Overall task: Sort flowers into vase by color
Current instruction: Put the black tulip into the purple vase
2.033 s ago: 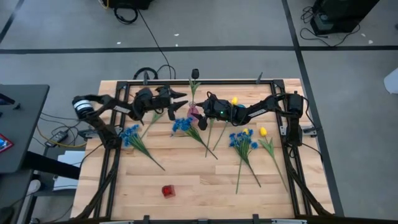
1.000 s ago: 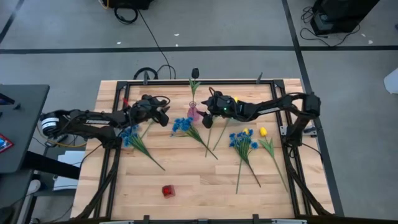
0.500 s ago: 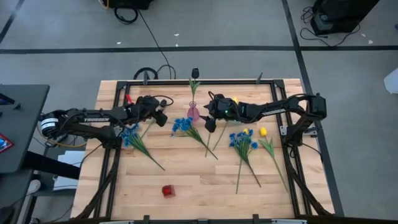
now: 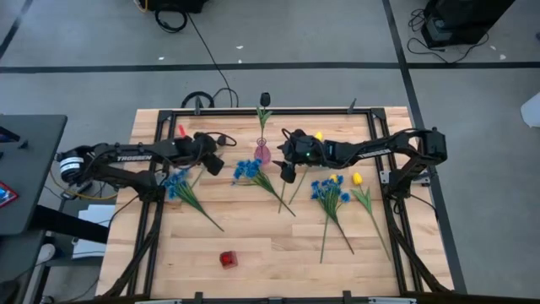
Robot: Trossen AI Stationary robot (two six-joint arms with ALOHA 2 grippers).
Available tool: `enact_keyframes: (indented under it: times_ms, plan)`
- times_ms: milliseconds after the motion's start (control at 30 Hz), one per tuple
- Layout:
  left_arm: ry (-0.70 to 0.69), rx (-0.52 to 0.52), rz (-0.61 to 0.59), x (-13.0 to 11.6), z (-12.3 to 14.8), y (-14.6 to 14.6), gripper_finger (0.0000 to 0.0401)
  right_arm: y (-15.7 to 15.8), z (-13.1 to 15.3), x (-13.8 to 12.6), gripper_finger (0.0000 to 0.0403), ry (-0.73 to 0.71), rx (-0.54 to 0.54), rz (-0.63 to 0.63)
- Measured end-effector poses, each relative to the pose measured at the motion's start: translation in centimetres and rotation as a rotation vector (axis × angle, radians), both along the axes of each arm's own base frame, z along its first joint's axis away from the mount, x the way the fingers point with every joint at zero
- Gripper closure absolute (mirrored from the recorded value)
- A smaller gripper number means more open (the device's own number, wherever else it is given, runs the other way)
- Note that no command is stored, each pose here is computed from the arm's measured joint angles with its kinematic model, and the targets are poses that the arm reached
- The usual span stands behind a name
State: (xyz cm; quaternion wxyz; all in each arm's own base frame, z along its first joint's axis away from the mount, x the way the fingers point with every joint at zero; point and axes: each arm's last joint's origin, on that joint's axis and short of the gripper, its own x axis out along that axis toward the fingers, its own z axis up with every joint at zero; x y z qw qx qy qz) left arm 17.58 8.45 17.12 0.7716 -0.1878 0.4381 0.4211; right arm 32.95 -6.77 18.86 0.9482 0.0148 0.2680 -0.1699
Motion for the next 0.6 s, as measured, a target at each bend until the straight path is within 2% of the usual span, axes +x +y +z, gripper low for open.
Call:
enact_keyframes:
  times_ms: [100, 233, 433, 600]
  plan:
    - [0.071, 0.026, -0.017, 0.4, -0.1, 0.4, 0.022, 0.1, 0.1, 0.1, 0.0121, -0.011, 0.006, 0.017]
    - [0.009, 0.024, -0.076, 1.6, -0.5, 1.7, 0.022, 0.6, 0.3, 0.3, 0.0121, -0.028, -0.008, 0.05]
    - [0.069, 0.006, -0.036, 1.6, -2.2, 3.3, 0.022, 1.6, 0.4, 0.5, 0.0121, -0.039, -0.016, 0.08]
    - [0.062, -0.006, -0.049, 2.0, -3.1, 4.1, 0.0228, 1.9, 0.5, 0.6, 0.0121, -0.056, -0.021, 0.09]
